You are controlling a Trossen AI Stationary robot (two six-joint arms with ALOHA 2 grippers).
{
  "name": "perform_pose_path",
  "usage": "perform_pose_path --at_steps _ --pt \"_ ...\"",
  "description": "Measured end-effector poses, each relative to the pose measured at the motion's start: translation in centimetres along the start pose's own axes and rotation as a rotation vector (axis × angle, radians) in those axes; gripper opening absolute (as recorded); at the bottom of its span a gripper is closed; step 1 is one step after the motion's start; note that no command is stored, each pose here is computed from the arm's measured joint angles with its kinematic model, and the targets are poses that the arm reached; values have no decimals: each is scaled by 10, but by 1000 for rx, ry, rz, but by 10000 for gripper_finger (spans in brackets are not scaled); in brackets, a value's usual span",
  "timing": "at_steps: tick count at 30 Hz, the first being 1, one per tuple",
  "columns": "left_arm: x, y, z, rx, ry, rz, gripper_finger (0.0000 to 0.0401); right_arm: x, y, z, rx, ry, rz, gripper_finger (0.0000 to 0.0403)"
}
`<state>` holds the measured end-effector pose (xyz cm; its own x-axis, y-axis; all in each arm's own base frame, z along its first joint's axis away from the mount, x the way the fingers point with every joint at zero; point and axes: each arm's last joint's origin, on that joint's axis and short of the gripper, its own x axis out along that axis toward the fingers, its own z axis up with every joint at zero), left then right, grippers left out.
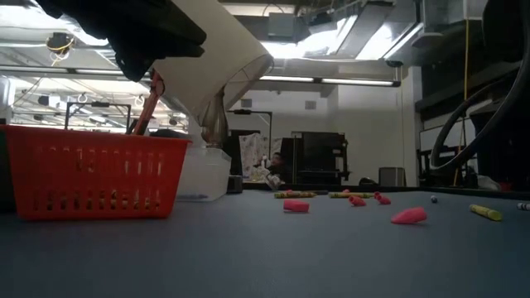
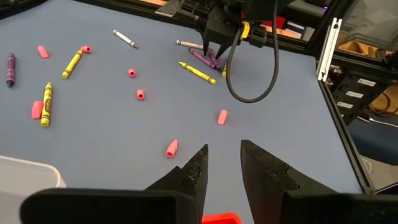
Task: Sort crayons
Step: Put the violet crayon into the black bin
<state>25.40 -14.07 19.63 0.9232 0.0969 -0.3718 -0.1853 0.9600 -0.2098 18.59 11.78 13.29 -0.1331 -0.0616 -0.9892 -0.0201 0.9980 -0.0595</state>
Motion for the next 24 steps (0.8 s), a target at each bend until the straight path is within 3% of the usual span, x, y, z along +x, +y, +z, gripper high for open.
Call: perform_pose_path --at_steps 9,19,24 --pt "0 0 0 0 0 0 80 -2 1 1 0 -3 11 118" --pt "0 0 0 1 0 1 80 -8 5 6 -1 -17 31 19" --pt "0 0 0 1 0 1 80 -9 5 6 -1 -12 40 11"
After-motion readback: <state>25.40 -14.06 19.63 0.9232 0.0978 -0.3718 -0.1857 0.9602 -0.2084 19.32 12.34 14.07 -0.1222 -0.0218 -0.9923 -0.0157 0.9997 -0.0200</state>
